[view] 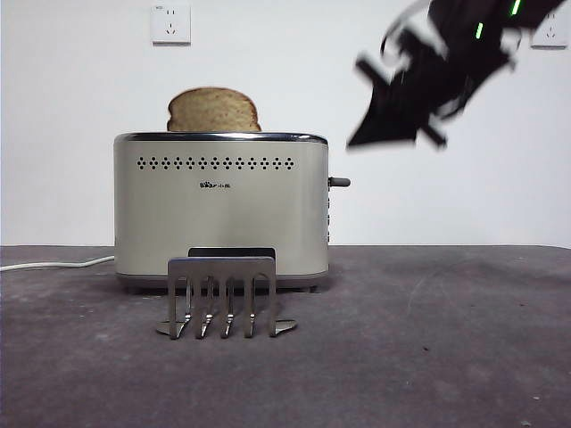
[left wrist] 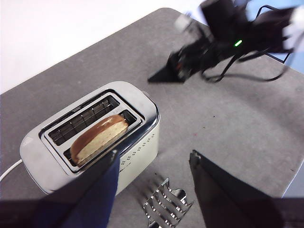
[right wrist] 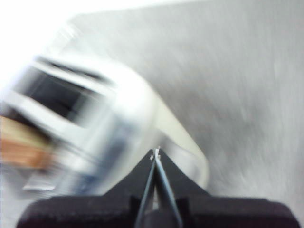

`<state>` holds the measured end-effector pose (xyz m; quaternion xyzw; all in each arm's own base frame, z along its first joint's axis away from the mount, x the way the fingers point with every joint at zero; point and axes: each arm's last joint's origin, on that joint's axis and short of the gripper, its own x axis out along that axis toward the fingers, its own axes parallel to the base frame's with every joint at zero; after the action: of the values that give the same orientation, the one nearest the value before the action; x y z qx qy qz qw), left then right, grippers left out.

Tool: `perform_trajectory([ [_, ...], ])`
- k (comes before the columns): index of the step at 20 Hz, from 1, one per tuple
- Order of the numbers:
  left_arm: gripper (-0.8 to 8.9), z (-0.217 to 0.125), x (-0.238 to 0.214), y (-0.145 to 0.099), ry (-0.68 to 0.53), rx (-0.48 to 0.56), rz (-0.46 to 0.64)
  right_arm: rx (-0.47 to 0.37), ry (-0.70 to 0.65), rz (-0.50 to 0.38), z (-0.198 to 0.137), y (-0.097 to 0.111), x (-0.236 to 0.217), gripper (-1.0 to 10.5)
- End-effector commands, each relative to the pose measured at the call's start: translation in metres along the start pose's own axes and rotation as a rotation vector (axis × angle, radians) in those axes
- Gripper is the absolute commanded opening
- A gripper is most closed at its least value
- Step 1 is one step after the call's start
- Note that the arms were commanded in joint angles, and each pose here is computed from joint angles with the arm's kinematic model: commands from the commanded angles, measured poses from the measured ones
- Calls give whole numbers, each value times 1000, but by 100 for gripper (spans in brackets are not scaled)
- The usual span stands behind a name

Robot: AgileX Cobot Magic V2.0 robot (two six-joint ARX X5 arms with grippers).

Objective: Pick up a slice of bread from the rack,put the bread on the toaster,press the button

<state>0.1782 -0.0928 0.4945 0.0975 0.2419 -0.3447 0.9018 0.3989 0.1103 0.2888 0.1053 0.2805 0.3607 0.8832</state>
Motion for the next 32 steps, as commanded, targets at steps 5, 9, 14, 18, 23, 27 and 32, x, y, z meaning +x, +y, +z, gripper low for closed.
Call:
perform_trajectory([
  [5,251,-2,0,-1,21,-10,-3,-88,79,14,12,74,-98,-12],
  [9,251,-6,0,-1,56,-19,-8,-138,211,33,-6,108,-145,-12],
  [14,251,-12,0,-2,117,-35,-19,-164,303,56,-23,133,-183,-11],
  [18,251,-21,-2,-4,214,-58,-35,-188,322,63,-34,149,-212,-11],
  [23,116,-23,-2,-4,227,-54,-38,-201,300,61,-35,153,-220,-4],
  [27,-5,-22,-2,-4,222,-51,-32,-201,300,61,-35,153,-220,1],
  [32,-4,-22,-2,-4,219,-51,-30,-201,299,54,-35,152,-220,1],
])
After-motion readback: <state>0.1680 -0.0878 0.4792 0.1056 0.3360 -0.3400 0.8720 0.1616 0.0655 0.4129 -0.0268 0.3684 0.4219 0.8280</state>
